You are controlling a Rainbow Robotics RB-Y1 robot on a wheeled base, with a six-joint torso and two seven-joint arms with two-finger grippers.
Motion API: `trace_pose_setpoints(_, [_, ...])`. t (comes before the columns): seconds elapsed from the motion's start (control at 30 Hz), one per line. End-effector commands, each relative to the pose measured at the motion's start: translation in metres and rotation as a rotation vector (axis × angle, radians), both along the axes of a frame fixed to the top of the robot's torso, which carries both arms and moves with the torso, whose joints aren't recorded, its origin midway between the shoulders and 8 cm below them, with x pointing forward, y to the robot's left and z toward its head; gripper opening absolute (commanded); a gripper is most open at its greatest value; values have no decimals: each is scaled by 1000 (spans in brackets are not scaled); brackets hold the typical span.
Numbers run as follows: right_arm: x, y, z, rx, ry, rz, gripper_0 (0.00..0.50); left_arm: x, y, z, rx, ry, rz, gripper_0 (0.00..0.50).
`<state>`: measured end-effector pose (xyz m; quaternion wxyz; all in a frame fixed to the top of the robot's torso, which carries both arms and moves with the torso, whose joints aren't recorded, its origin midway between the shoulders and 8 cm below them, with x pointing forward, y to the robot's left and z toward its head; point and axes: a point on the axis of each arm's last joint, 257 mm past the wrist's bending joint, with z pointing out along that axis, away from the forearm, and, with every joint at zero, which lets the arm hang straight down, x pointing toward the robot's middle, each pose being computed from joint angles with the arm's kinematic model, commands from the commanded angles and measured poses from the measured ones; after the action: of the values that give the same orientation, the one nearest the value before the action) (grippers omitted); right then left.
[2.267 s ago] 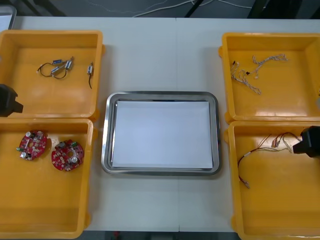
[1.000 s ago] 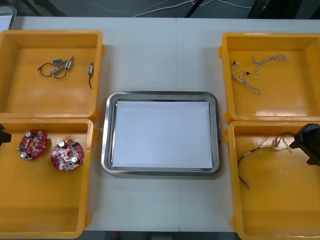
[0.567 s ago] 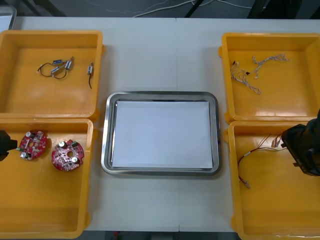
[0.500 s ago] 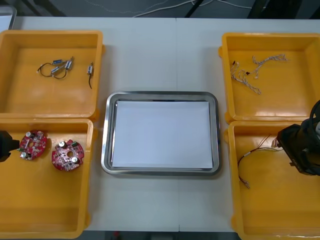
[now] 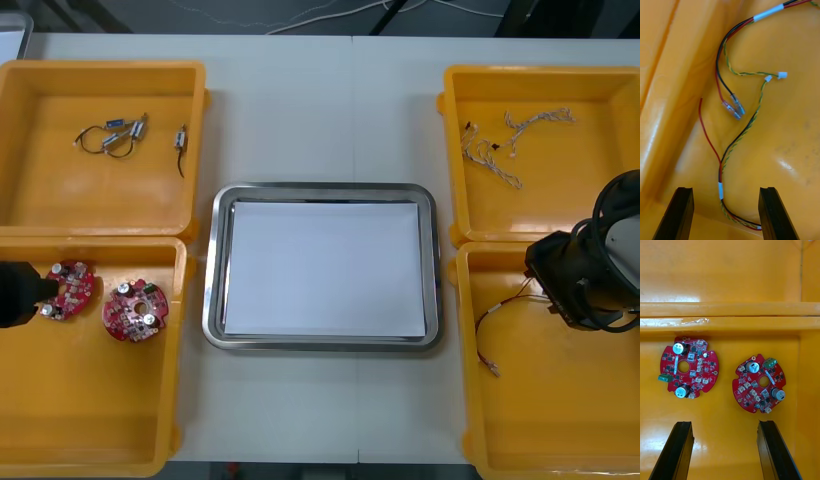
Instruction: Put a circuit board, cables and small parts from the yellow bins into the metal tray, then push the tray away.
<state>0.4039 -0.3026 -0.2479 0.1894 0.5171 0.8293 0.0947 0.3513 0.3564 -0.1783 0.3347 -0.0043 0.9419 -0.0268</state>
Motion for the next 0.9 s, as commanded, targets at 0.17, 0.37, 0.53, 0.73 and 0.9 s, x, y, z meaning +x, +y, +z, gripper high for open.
trace_pose_setpoints(0.17, [20, 26, -4, 40, -27, 56, 500, -1, -3, 24, 249, -7, -289, 500])
trace_pose_setpoints(0.37, [17, 29, -17, -10, -9, 74, 500, 5, -1, 30, 340, 15, -413, 500])
trace_pose_setpoints(0.53, [10, 36, -25, 5, 10, 83, 500, 16, 10, 31, 381, 27, -552, 500])
trace_pose_setpoints(0.73, [4, 38, -34, 16, 25, 94, 500, 34, 25, 32, 482, 5, -705, 500])
trace_pose_setpoints(0.9, [-2, 40, -42, 28, 34, 100, 500, 42, 41, 33, 586, -5, -820, 500])
